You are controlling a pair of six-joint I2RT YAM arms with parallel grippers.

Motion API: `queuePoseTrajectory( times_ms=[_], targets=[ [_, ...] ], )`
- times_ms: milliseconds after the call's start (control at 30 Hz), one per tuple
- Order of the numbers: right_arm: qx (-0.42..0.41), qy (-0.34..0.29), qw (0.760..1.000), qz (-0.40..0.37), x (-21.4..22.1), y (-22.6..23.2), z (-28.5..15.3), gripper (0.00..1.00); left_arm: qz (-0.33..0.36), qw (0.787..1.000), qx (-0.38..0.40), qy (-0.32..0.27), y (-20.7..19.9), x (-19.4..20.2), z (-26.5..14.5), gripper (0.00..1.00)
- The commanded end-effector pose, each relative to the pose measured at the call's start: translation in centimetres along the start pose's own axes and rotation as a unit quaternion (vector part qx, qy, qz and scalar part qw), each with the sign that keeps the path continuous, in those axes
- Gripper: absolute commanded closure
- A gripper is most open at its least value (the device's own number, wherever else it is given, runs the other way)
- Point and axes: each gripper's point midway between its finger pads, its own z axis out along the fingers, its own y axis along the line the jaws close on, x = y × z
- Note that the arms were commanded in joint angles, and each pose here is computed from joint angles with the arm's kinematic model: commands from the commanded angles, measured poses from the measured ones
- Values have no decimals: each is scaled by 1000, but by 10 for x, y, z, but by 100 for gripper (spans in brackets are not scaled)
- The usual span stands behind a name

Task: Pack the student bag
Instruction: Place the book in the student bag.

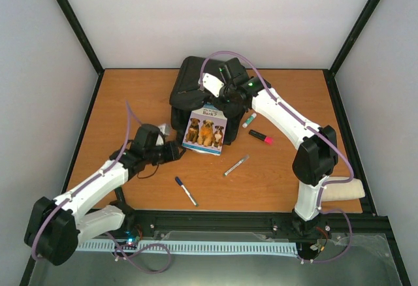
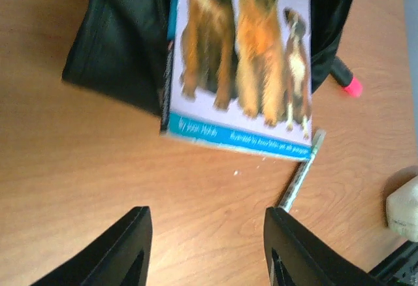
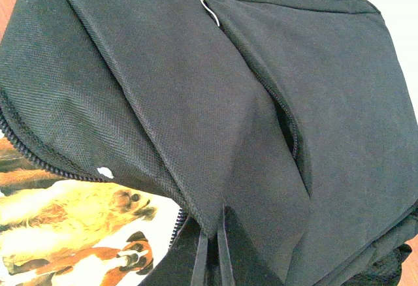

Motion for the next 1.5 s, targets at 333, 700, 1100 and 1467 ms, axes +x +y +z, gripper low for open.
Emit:
queuePoseTrajectory(
  times_ms=[333, 700, 1100, 1467],
  targets=[
    [14, -59, 998, 0, -31, -7, -29, 97, 39, 999, 7, 0, -17, 30, 23, 99],
    [13, -59, 998, -1, -31, -7, -28, 97, 15, 999, 29, -34, -36, 5, 56, 99],
    [10, -52, 999, 1, -28, -7, -21, 97, 8, 997, 28, -71, -42, -17, 79, 99],
    [10, -44, 999, 0, -25, -7, -15, 97, -2, 996, 43, -84, -52, -35, 116, 99]
  ],
)
